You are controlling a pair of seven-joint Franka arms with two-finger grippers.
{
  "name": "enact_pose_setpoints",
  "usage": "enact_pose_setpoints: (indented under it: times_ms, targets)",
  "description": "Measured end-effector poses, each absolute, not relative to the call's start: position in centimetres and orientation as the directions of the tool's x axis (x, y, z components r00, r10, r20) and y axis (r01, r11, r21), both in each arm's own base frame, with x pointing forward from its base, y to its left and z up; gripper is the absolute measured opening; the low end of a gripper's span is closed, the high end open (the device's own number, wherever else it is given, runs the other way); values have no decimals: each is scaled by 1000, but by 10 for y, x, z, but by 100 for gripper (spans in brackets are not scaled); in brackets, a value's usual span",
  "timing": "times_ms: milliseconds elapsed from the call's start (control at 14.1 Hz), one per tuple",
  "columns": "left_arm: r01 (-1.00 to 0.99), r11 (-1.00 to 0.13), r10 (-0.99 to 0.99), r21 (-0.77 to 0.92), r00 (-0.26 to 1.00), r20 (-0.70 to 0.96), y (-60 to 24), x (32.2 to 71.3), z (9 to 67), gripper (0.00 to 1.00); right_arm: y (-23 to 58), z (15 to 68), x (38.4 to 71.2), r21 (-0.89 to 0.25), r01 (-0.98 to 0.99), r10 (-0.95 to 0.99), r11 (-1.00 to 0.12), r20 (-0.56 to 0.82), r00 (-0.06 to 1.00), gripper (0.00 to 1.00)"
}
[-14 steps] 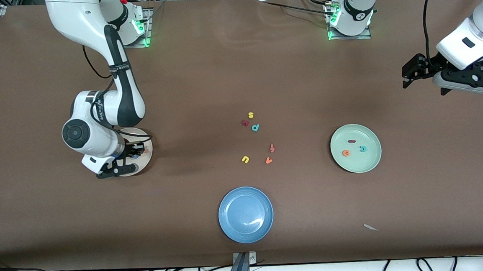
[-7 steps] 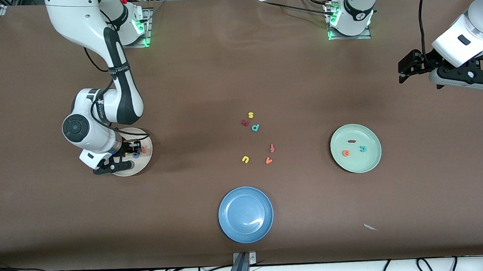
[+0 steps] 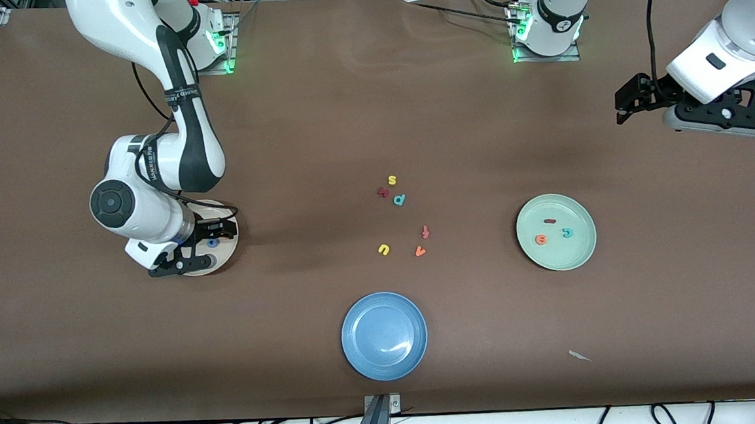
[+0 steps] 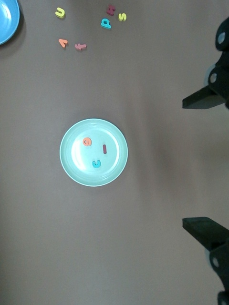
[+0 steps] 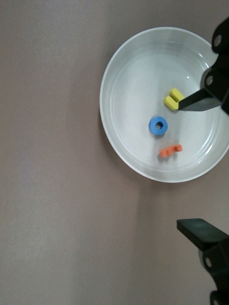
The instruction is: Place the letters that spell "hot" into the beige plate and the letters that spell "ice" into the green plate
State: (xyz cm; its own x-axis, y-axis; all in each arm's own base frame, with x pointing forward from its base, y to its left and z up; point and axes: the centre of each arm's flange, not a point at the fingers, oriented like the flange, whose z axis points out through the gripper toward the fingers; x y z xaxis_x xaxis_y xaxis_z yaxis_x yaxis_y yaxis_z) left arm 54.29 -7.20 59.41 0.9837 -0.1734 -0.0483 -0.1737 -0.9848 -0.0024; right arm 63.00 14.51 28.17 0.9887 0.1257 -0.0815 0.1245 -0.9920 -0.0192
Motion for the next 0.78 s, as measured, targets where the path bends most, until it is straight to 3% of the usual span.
enact_pose_setpoints:
  times_ms: [424,778]
  targets:
    - [-163,-986,-162,-24,986,-34,-71,544,603,100,188,314,634,-26,13,15,-1000,-109,994,100]
    - [-155,-988,-154,-24,988,-12,-68,545,613,100,208,308,628,-7,26,26,-1000,-135,990,100]
